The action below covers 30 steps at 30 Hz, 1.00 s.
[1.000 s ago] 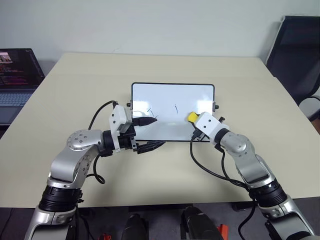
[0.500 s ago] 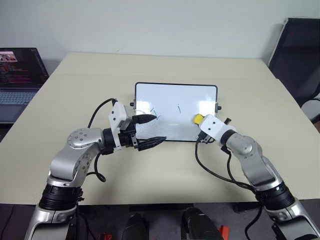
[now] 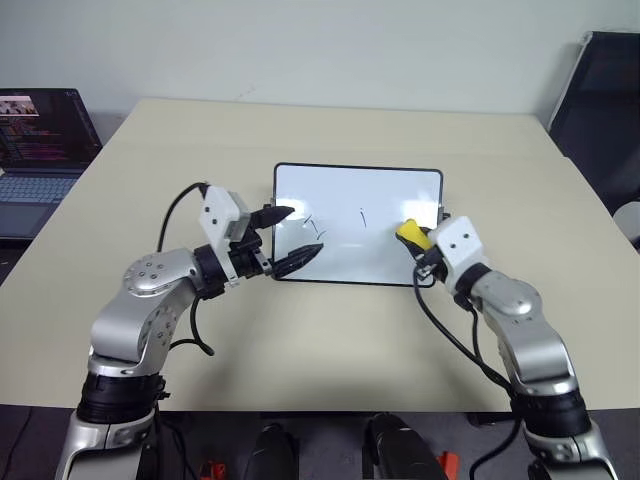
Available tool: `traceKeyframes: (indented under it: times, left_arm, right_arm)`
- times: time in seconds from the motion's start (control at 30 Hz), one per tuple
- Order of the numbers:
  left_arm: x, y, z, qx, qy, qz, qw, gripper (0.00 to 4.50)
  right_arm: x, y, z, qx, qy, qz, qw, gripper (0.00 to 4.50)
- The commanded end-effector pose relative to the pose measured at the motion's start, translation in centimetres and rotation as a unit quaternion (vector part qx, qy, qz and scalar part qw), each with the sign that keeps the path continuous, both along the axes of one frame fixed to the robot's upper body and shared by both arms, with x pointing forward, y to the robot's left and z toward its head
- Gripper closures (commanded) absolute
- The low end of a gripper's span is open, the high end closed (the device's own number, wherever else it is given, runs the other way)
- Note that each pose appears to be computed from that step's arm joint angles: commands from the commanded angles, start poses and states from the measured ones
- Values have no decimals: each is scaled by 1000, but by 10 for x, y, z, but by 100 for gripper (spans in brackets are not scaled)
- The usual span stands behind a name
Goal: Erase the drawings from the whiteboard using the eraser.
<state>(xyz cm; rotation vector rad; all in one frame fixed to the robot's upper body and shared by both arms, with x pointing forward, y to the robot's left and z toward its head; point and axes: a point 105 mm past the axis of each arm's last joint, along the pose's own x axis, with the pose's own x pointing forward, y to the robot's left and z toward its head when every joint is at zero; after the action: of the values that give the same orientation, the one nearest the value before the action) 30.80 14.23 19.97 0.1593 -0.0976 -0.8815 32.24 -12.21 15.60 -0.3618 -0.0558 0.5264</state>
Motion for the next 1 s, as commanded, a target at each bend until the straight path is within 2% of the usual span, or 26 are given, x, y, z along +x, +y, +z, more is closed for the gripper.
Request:
traceKeyframes:
  times: [0.03, 0.2, 0.43, 1.0]
  left_arm:
    - [-10, 12, 5, -7, -13, 30, 999, 0]
    - [-17, 35, -4, -10, 0, 76, 997, 0]
    - [-21, 49, -14, 2, 8, 103, 995, 0]
    - [-29, 44, -24, 24, 10, 81, 996, 0]
  right_arm:
    - [-23, 9, 19, 33, -29, 44, 998, 341]
    - [-36, 15, 19, 59, -27, 67, 996, 341]
    - [-33, 22, 19, 71, -31, 79, 994, 341]
    - [-42, 30, 2, 40, 8, 124, 991, 341]
